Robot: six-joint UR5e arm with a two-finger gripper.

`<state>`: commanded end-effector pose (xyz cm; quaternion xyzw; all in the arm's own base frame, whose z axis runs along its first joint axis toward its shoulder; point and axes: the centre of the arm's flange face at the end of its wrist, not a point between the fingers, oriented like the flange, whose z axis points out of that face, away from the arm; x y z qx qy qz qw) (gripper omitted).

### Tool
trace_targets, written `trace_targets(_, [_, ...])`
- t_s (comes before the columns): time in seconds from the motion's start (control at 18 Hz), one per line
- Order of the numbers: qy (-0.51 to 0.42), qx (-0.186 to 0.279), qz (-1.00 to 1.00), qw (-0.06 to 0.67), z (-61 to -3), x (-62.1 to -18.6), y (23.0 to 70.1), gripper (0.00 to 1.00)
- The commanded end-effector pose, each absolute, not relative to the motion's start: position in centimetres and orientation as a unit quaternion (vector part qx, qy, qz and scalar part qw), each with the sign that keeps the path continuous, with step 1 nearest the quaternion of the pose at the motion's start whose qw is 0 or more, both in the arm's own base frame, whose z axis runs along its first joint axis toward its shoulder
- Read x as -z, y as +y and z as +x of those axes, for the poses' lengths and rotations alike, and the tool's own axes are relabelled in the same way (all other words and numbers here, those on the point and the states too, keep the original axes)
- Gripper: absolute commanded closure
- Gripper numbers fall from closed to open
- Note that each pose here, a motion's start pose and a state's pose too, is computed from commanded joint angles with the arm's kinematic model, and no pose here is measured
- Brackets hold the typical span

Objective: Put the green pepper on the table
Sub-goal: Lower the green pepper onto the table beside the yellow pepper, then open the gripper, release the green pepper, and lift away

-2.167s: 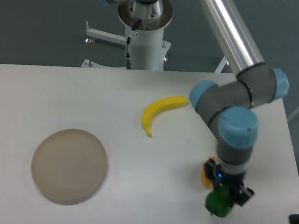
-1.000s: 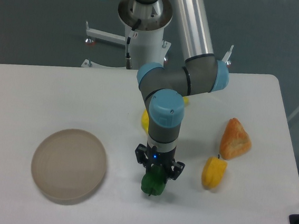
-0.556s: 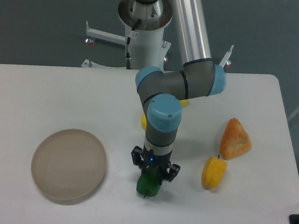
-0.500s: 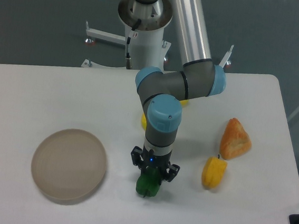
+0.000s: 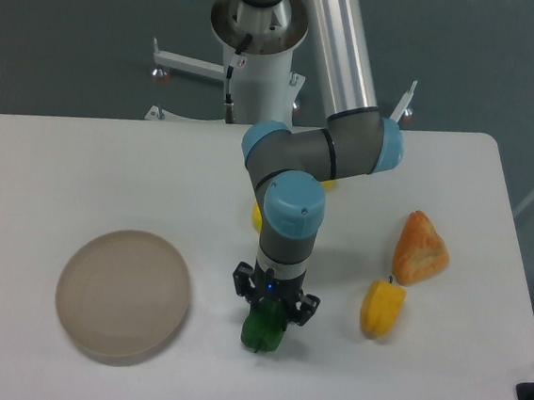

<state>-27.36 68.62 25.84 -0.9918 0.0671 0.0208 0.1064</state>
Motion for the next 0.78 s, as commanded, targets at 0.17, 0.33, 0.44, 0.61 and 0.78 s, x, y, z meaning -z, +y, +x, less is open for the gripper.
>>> trace_targets(0.17, [0.066,-0.022,-0.992,0.108,-27.5,-26.0,68.6,0.14])
trace_targets(0.33, [0.065,-0.023,-0.992,0.11,-27.5,-26.4,68.6,0.07])
trace_targets(0.44, [0.065,-0.025,-0.991,0.112,-27.5,-26.7,68.6,0.01])
trace_targets(0.61, [0.065,-0.026,-0.991,0.114,-27.5,-27.1,68.6,0.0])
trace_targets(0.78, [0.064,-0.027,-0.991,0.115,-27.5,-27.4,68.5,0.0])
